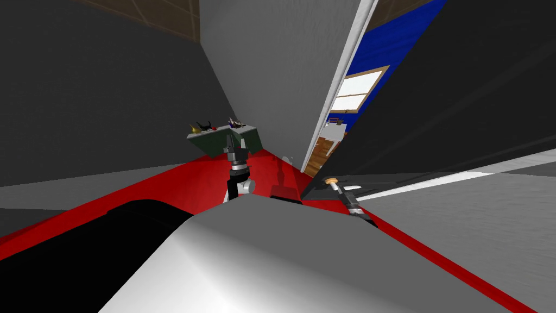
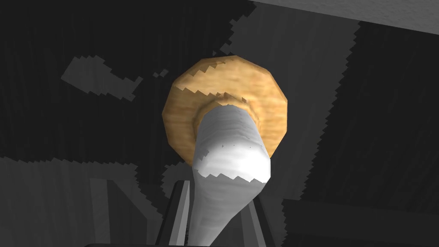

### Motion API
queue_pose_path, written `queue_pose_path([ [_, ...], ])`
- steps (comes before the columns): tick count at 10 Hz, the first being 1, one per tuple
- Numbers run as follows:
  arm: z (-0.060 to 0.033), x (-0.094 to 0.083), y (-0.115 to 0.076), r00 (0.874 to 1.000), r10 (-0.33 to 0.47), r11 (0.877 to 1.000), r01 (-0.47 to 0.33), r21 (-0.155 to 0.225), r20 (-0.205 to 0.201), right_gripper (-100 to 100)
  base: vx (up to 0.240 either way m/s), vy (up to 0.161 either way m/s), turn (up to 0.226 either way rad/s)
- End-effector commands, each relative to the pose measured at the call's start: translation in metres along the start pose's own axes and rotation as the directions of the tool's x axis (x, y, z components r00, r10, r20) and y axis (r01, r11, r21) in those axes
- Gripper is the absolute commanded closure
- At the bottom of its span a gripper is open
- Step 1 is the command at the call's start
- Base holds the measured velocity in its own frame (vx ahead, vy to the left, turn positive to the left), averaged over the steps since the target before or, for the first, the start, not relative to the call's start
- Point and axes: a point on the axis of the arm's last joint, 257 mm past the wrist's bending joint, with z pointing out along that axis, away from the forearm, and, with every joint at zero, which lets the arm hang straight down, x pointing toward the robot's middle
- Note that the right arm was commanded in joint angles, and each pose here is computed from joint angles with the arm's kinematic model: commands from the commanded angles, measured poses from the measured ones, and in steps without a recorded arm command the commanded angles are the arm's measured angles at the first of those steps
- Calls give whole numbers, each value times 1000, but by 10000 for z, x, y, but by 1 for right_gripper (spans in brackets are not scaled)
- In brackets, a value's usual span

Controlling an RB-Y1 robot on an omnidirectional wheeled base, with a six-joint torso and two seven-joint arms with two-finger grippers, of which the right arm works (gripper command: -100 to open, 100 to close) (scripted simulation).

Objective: Pull the door open

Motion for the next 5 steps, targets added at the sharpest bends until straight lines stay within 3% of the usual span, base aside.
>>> queue_pose_path([
  [1, 14, 189, -53, 1000, 13, 1000, -13, 12, -19, 100, -126, -51, 45],
  [5, 87, 266, -38, 1000, 13, 1000, -13, 12, -21, 100, -59, -41, 33],
])
